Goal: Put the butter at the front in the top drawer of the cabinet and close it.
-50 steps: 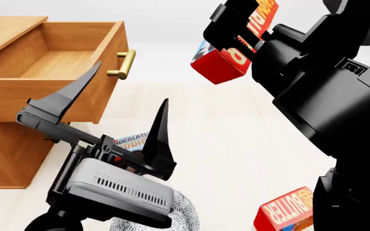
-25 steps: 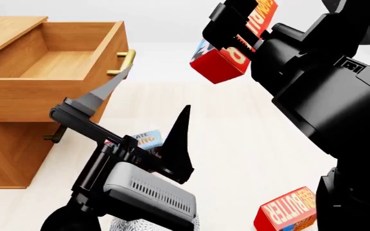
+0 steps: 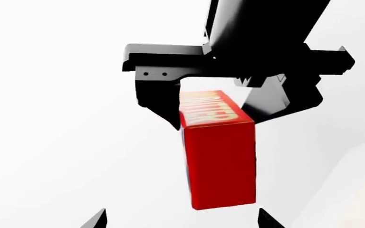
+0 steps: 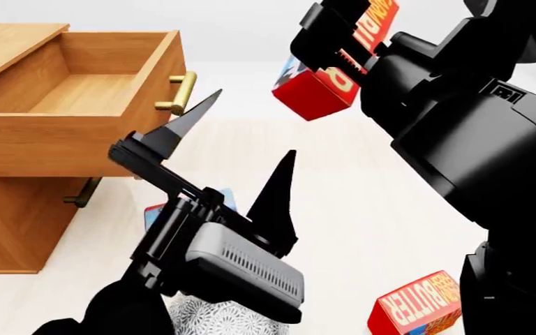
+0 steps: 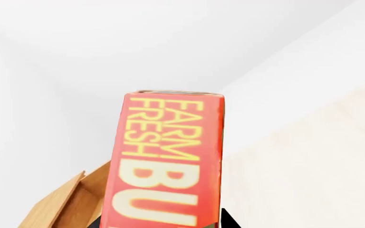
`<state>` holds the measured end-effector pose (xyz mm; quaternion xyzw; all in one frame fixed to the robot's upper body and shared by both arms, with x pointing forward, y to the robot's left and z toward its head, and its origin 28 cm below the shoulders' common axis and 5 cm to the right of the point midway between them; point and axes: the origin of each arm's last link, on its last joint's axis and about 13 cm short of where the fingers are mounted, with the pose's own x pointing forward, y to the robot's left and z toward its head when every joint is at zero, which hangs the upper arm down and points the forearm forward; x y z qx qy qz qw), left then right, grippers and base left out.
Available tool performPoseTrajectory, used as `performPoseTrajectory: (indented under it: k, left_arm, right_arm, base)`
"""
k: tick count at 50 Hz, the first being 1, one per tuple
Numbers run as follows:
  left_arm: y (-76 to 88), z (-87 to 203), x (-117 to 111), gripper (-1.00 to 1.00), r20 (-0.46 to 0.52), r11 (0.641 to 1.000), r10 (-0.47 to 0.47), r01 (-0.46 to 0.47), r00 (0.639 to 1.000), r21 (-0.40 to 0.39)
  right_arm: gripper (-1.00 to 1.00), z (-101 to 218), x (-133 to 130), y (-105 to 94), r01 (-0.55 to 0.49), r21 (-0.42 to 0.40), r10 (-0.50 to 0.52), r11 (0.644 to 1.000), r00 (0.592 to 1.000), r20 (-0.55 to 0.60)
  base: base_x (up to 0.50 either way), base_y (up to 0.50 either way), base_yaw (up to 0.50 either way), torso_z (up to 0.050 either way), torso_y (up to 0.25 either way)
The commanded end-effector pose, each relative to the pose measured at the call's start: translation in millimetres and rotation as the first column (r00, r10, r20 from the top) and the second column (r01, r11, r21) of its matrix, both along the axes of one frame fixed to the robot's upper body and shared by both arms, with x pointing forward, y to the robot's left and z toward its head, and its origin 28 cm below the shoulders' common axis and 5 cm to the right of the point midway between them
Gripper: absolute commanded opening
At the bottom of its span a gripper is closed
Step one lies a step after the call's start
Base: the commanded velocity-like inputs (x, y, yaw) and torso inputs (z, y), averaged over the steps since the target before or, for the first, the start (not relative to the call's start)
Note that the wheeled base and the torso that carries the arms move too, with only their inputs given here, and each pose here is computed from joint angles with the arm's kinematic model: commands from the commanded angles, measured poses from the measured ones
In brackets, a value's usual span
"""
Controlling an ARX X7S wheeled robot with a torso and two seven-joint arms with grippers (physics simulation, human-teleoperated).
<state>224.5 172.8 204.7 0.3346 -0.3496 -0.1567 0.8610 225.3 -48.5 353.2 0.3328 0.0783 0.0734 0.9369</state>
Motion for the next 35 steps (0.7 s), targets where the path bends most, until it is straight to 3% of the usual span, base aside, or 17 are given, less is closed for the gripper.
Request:
performPoseTrajectory:
  k: [1,35]
  left_arm:
    - [-6.5,-0.9,5.5,1.00,0.004,1.000,-0.015,0.015,1.000,0.014]
    - [-21.1,-5.4,11.7,1.00,0.008,0.999,-0.036,0.036,0.999,0.026]
  right_arm:
    - [-1.00,3.7,-1.2,-1.7,-0.014,0.015,0.014,1.000,0.999,0.030]
    - [-1.00,1.4,1.2,-2.8,-0.023,0.026,0.023,0.999,0.999,0.026]
  base:
    - [0.00,0.00,0.00,0.000,0.000]
    - [0.00,0.00,0.00,0.000,0.001]
